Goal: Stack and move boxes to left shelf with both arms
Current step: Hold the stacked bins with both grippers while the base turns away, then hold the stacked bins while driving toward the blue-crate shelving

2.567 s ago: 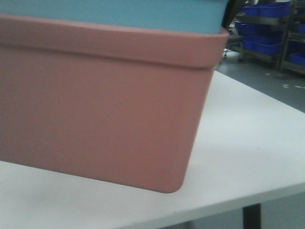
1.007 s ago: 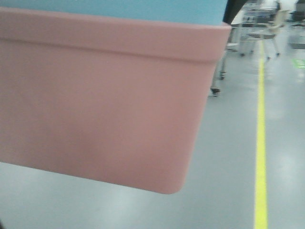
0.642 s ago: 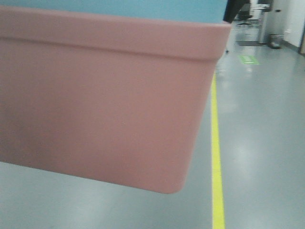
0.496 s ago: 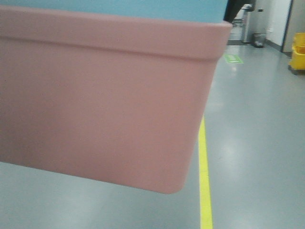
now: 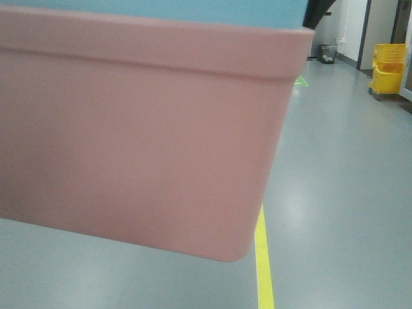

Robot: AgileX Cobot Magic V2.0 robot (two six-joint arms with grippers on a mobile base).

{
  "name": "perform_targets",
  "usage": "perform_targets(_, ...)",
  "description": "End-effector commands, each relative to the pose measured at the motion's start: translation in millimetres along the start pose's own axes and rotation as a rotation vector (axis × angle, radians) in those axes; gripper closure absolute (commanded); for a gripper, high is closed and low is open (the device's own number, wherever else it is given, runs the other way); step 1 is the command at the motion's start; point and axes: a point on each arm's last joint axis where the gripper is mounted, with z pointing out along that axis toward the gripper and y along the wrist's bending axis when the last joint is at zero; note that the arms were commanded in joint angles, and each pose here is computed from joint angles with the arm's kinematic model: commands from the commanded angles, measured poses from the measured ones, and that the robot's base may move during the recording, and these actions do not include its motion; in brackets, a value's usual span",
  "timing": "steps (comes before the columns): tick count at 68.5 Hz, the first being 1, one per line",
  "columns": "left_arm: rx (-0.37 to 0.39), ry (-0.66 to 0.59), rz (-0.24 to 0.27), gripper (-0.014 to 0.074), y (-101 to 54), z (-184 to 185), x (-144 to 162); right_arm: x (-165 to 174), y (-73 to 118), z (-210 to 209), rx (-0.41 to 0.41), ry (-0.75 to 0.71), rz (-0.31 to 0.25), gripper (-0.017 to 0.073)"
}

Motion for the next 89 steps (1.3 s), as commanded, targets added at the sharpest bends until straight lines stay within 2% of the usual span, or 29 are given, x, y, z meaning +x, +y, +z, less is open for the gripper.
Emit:
perform_targets(1, 0.332, -0.184, -0.023, 0.0605, -28.9, -30.0, -17.0, -26.1, 21.1, -30.2, -0.281, -0.263, 0.022, 0.0503)
perform_targets(89, 0.333, -0.182, -0.024, 0.0605, -29.0, -30.0, -16.9, -26.2, 21.0, -30.2, -0.281, -0.264, 0.022, 0.0503)
